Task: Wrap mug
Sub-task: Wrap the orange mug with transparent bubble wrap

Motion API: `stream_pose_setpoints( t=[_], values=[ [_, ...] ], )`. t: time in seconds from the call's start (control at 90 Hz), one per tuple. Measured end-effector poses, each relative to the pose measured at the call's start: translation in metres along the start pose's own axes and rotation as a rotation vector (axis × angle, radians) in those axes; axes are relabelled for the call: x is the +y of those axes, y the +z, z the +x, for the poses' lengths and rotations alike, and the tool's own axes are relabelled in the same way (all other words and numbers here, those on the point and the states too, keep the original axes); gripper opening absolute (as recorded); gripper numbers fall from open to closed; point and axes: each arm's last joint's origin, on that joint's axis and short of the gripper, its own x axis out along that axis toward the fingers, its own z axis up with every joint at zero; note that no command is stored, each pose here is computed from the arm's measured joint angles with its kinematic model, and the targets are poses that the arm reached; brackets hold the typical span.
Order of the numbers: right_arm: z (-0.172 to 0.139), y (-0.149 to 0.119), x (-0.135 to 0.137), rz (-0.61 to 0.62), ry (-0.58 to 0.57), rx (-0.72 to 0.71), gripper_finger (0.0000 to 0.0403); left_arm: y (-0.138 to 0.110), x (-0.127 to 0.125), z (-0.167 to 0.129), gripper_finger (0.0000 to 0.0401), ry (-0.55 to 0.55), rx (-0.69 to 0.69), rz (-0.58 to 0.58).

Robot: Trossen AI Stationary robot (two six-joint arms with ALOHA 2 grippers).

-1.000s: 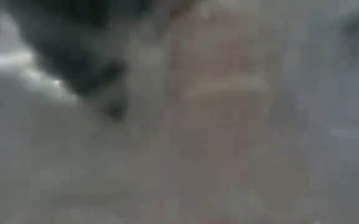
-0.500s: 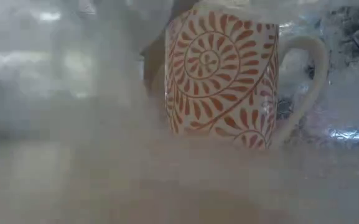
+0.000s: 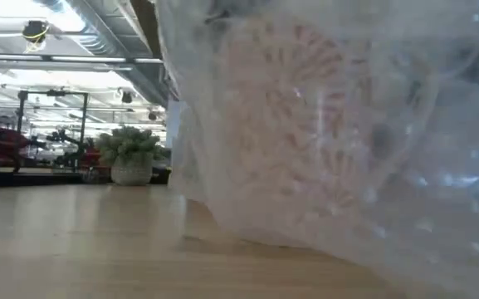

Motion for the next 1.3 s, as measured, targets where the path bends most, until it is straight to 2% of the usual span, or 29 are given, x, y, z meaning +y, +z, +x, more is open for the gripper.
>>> stream_pose_setpoints(
  t=[0.067,0.278,0.456,0.544,0.656,0.778,0.922,1.144,1.3],
  values=[
    [-0.008,0.004,-0.003,-0.020,-0.008,0.027,0.0001,-0.004,0.001,0.004,0.0000,0.006,0.004,-0.004],
    [-0.059,0.042,-0.018,-0.060,0.023,0.106,0.0001,-0.005,0.000,0.006,0.0000,0.005,-0.006,-0.008],
    [-0.082,0.071,-0.015,-0.071,0.079,-0.028,0.0001,-0.005,0.000,0.006,0.0000,0.005,-0.005,-0.015],
    [-0.069,0.084,-0.005,-0.077,0.147,-0.090,0.0001,-0.005,0.000,0.006,0.0000,0.004,-0.008,-0.017],
    [-0.036,0.090,0.003,-0.103,0.194,-0.074,0.0001,-0.004,-0.001,0.006,0.0000,0.000,-0.018,-0.021],
    [0.002,0.086,0.000,-0.128,0.144,0.008,0.0001,-0.004,-0.002,0.005,0.0000,-0.007,-0.017,-0.013],
    [0.033,0.081,-0.002,-0.154,0.185,0.126,0.0000,-0.006,-0.003,0.005,0.0000,-0.012,-0.005,-0.006],
    [0.039,0.081,-0.002,-0.154,0.195,0.143,0.0000,0.006,-0.007,-0.006,0.0004,-0.095,0.026,0.040],
    [0.039,0.080,-0.002,-0.168,0.217,0.159,0.0000,0.025,-0.008,-0.026,0.0045,-0.106,0.077,0.083]
  ],
)
